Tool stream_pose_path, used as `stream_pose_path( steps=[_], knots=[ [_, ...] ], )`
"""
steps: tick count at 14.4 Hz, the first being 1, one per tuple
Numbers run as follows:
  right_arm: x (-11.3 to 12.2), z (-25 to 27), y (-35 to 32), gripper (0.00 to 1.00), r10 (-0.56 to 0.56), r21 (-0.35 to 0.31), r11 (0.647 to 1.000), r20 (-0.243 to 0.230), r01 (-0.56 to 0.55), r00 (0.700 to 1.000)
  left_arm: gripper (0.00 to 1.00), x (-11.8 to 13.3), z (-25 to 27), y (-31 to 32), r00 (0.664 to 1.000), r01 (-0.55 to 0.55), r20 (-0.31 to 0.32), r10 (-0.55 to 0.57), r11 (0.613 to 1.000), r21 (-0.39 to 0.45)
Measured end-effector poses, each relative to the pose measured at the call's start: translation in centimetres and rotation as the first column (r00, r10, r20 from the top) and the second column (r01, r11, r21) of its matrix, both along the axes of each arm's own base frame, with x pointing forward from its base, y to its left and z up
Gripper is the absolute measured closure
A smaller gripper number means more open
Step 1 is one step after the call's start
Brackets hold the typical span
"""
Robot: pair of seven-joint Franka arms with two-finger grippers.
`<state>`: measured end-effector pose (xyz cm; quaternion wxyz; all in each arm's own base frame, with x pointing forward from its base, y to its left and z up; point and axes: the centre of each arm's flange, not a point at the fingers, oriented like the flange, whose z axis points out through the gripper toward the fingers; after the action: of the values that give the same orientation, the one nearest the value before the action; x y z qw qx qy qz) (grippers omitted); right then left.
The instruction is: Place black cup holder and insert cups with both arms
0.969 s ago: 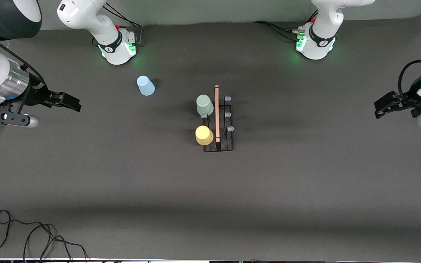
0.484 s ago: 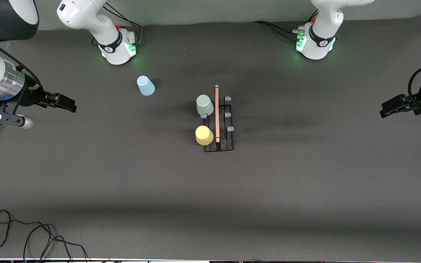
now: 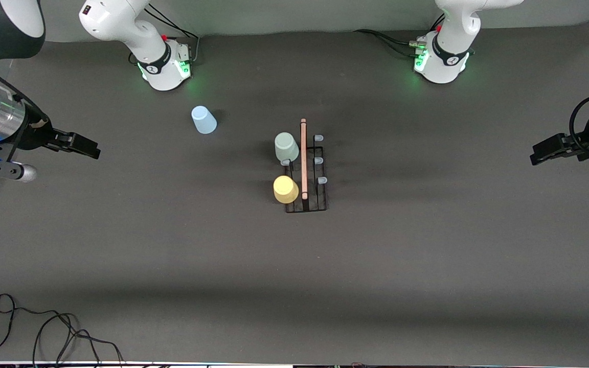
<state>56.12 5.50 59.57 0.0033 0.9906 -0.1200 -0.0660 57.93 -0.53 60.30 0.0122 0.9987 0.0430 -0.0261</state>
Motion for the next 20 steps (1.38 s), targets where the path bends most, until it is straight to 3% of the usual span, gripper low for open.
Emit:
stream_pose_path(
  steps=[4,9,13,17,20],
  knots=[
    [0.7,-1.0,-1.6,0.0,-0.01,0.036,0.999,-0.019,0.01,1.0,0.0,0.0,0.1,-0.1,1.0,0.001,0.001,-0.001,1.0,0.0],
    [0.4,0.0,-2.4,0.0,-0.006,0.075,0.997,-0.004,0.006,1.0,0.0,0.0,0.1,-0.2,1.0,0.004,0.0,-0.004,1.0,0.0],
    [-0.3,0.6,-3.4,0.0,0.006,0.055,0.998,0.004,-0.006,1.0,0.0,0.0,0.0,-0.8,1.0,0.012,-0.002,-0.012,1.0,0.0],
    [-0.7,0.2,-3.4,0.0,0.113,0.038,0.993,0.071,-0.116,0.991,0.0,0.0,-0.1,-0.6,1.0,0.008,-0.005,-0.008,1.0,0.001],
    [-1.1,0.3,-3.4,0.0,0.146,0.03,0.988,0.082,-0.149,0.986,0.0,0.0,-0.1,-0.6,1.0,0.008,-0.005,-0.008,1.0,0.001]
  ],
)
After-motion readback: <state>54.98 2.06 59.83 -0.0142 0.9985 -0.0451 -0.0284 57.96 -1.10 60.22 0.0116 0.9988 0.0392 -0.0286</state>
